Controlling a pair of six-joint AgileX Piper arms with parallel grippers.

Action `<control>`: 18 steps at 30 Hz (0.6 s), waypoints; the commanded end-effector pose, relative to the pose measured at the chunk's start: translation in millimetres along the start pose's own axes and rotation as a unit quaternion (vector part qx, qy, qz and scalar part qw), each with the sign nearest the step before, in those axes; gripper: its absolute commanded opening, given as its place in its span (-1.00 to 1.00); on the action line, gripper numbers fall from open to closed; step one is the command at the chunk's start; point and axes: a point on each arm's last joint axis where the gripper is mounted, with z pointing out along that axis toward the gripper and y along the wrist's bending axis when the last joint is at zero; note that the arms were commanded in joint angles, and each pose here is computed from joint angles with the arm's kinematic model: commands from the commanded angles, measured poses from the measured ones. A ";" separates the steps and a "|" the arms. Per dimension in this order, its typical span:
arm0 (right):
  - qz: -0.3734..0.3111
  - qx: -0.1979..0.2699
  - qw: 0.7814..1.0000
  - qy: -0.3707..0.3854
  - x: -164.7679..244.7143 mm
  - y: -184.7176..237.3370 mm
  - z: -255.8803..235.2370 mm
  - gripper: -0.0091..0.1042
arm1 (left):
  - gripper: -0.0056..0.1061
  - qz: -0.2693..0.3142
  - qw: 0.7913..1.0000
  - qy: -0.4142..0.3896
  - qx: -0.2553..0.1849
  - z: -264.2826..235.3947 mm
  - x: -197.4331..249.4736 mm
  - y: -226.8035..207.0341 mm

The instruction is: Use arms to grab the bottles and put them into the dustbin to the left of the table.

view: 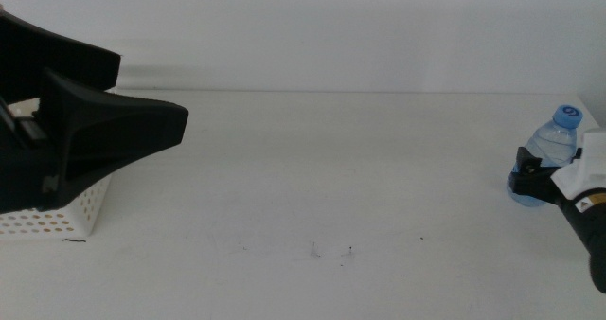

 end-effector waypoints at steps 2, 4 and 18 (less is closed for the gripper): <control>-0.002 0.013 1.000 0.001 4.5 0.7 19.1 0.76 | 0.56 0.000 1.000 -0.008 -0.002 -2.4 -1.7 -1.0; -0.004 0.014 1.000 0.004 7.9 2.3 29.1 0.76 | 0.56 0.000 1.000 -0.008 -0.002 -2.4 -1.7 -1.0; -0.064 -0.158 0.985 -0.034 -18.9 49.4 61.8 -0.89 | 0.56 0.000 1.000 -0.008 -0.002 -2.3 -1.8 -0.8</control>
